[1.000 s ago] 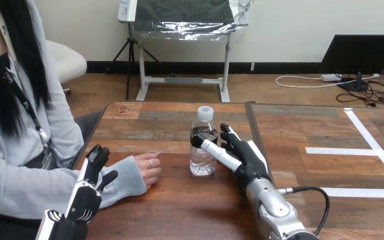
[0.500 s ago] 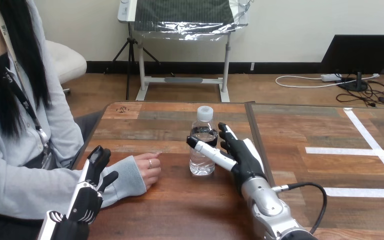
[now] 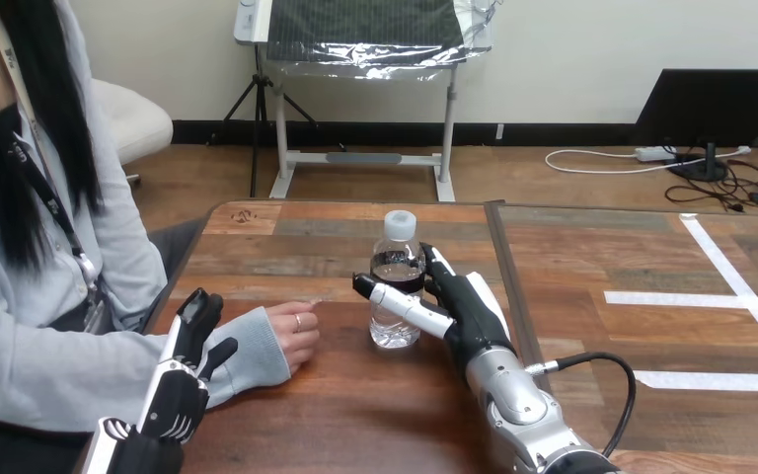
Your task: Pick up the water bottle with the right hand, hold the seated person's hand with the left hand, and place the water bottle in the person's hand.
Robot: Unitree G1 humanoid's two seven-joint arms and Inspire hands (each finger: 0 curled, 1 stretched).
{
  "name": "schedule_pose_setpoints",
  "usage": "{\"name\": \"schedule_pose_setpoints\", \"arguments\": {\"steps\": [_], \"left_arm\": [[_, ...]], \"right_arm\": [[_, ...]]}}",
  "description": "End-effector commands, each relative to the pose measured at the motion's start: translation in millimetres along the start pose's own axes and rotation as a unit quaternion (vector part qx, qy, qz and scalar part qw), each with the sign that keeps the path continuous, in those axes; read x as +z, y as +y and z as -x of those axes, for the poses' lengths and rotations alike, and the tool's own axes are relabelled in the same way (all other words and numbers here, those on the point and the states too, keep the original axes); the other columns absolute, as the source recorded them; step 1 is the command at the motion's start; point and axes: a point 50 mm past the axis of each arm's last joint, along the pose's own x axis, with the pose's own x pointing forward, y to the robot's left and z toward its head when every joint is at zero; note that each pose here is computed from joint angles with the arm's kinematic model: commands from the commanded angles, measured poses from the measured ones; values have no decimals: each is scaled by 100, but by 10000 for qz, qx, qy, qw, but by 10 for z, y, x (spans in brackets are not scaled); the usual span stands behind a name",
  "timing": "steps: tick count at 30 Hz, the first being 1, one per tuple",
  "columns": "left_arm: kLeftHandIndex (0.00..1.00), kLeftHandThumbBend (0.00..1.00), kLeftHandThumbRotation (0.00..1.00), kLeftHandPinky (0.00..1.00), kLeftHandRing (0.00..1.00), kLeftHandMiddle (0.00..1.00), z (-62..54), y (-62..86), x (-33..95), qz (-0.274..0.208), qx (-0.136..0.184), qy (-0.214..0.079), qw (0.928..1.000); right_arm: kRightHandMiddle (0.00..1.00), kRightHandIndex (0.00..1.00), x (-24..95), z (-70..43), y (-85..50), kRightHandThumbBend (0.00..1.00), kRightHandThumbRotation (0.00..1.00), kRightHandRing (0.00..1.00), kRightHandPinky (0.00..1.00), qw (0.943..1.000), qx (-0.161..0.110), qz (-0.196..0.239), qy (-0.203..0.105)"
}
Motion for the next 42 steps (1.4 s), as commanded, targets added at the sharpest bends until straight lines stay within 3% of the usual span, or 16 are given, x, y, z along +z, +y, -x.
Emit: {"name": "schedule_pose_setpoints", "arguments": {"steps": [1,9,21,27,30,31,36,42], "left_arm": [[100,100,53,93,100,100,-127,-27,-5,44,11,-237,9997],[100,100,54,92,100,100,-138,-47,1,15,26,-288,9996],[100,100,55,88,100,100,-144,-71,3,1,40,-351,9994],[100,100,57,86,100,100,-135,-78,1,-28,54,-312,9995],[100,100,56,85,99,100,-133,-85,1,-24,77,-315,9995],[100,100,56,85,99,100,-133,-86,0,-24,83,-315,9995],[100,100,55,84,99,100,-131,-91,-1,-80,126,-349,9993],[99,100,54,80,97,100,-131,-105,2,-106,141,-360,9992]], "right_arm": [[100,100,265,-83,172,100,50,100,89,9992,228,148,-277],[100,100,300,-95,172,100,50,100,87,9992,193,163,-307],[97,100,345,-109,178,100,48,98,92,9990,142,260,-347],[93,99,366,-117,180,100,41,92,88,9993,59,156,-333],[90,95,378,-122,179,100,35,87,76,9995,-22,82,-313],[86,90,382,-124,180,100,30,82,68,9995,-49,48,-300],[78,79,408,-129,184,100,19,72,55,9993,-215,14,-311],[60,55,427,-134,178,97,4,53,43,9985,-452,-54,-294]]}}
